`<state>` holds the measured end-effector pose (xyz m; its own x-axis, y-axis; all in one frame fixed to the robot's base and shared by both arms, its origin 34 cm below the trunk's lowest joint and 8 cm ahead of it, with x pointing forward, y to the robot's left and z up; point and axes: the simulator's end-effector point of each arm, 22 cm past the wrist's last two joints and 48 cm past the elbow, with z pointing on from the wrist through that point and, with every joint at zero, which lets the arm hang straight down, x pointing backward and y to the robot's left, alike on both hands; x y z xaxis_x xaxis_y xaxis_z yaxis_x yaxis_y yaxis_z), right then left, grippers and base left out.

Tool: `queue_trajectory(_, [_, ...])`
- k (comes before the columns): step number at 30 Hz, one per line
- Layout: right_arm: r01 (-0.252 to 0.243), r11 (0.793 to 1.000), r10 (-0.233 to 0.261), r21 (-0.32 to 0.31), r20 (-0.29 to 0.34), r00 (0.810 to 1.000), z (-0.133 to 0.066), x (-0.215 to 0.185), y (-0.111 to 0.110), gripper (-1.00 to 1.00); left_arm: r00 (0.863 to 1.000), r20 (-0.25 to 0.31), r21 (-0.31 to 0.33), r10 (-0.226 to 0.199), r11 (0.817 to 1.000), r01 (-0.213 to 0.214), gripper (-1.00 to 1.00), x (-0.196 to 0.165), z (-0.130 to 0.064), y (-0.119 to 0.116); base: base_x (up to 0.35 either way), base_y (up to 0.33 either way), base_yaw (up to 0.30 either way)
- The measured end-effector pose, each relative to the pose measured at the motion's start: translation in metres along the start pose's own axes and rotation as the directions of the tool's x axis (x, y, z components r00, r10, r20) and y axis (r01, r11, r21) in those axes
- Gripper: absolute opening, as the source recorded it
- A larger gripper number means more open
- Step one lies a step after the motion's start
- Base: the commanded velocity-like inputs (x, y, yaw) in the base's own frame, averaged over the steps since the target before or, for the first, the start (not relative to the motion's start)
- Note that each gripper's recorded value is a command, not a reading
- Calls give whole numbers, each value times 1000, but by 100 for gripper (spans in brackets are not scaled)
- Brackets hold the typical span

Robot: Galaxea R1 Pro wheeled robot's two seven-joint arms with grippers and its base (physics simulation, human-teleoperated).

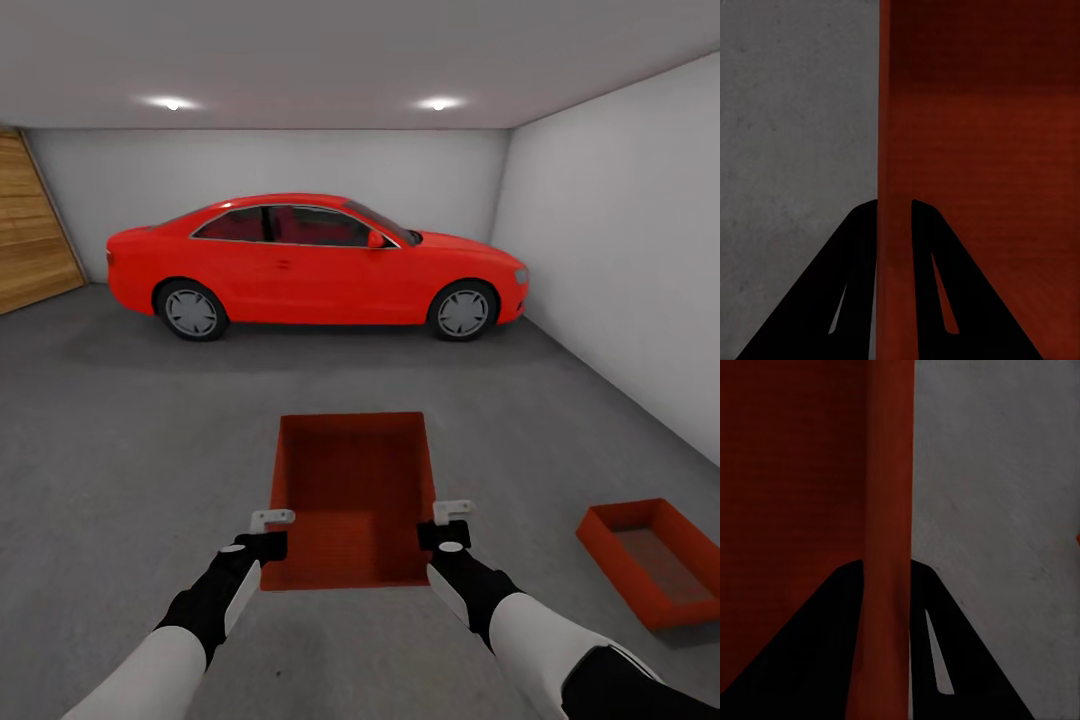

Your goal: Move the two storage containers from the living room to the garage. In the garage, place one container on the floor and stack the other container on top of it (either order is fine).

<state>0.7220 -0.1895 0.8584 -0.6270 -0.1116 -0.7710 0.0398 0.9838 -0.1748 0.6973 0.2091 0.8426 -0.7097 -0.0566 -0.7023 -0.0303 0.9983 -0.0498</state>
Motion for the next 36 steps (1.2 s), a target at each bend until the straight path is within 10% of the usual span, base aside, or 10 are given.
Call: queue_trajectory(36, [-13,1000,13,-6,-3,1000,0,6,-2,-100,1000,1,1,16,1000,-16,-100,0,0,-2,319,75,0])
